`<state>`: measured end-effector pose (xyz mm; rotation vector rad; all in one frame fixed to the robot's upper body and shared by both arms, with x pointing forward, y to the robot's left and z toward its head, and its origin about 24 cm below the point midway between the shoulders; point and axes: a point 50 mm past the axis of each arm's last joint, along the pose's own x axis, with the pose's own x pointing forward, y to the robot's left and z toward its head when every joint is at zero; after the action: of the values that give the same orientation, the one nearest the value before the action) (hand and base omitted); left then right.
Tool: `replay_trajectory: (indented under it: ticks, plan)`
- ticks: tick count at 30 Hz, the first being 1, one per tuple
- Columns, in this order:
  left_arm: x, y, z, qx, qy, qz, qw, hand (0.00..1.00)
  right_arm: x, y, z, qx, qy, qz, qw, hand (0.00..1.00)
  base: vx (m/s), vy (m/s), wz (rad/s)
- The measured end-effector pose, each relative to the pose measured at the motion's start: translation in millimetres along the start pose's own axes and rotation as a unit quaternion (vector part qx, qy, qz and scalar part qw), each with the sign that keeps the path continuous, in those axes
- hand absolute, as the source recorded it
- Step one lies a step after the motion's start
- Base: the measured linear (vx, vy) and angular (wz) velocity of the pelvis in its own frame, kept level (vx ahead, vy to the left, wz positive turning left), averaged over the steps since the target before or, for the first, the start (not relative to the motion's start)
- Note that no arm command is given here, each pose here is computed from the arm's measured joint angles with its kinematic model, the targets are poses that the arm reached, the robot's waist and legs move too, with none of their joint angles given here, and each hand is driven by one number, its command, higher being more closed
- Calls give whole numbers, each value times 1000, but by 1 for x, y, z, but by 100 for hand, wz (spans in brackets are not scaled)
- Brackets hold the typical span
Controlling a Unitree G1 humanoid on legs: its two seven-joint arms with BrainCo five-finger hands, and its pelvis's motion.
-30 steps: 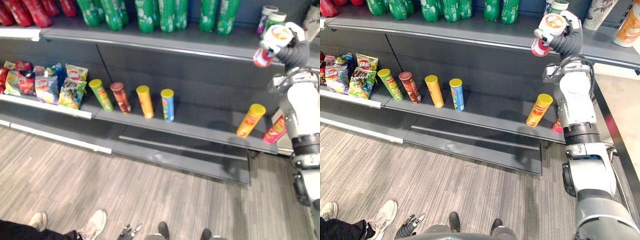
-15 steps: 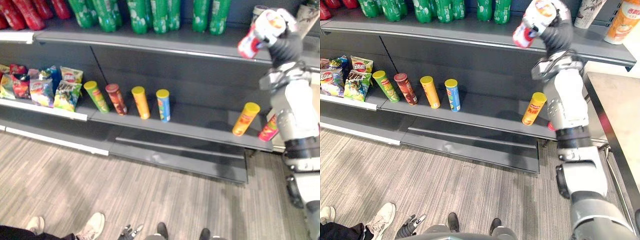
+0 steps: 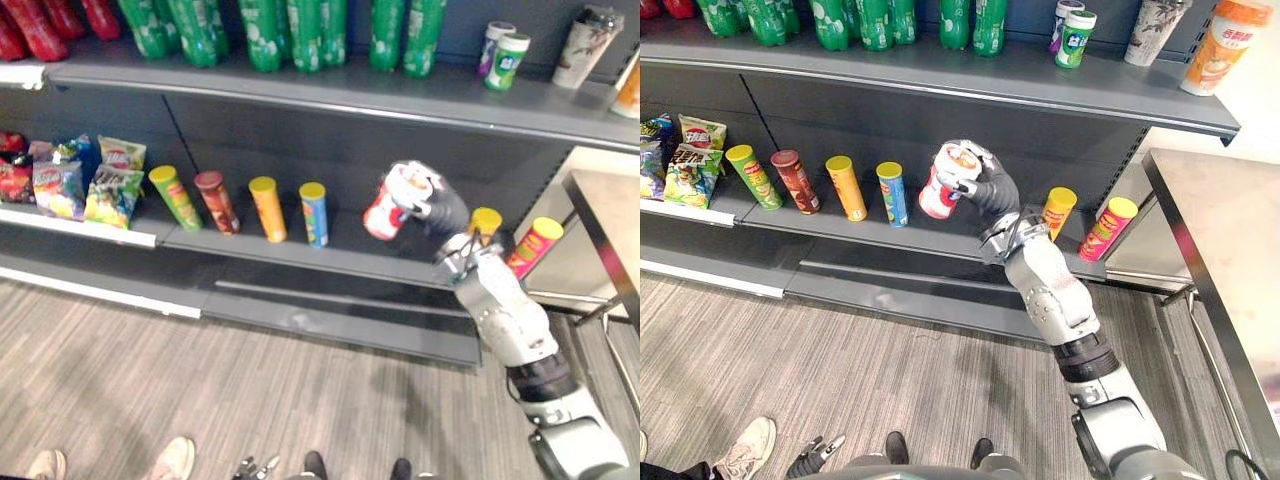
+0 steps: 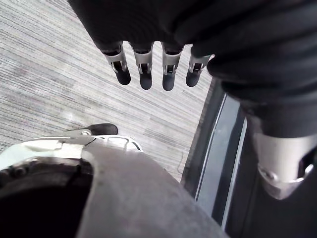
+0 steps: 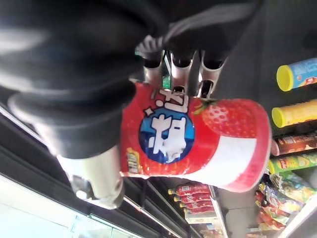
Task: Put the gum and the chips on the shelf.
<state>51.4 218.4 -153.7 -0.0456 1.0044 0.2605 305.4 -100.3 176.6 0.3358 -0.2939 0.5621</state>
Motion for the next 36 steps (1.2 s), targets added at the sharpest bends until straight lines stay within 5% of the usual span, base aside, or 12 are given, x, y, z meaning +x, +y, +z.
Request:
replay_trajectory:
  ticks: [1, 14, 20, 36]
  plan:
    - [0, 5, -2, 8, 4, 13, 1000, 0, -12, 12, -27, 26, 42, 10, 999, 100, 0, 0, 0]
    - [0, 5, 2, -9, -15, 25, 1000, 0, -26, 12, -44, 56, 54, -13, 997, 100, 0, 0, 0]
    - [0, 0, 4, -49, -21, -21, 998, 0, -37, 9, -53, 67, 66, -26, 995, 100, 0, 0, 0]
    - [-1, -12, 3, -16, -14, -82, 996, 0, -73, 30, -104, 127, 159, -7, 979, 100, 0, 0, -2]
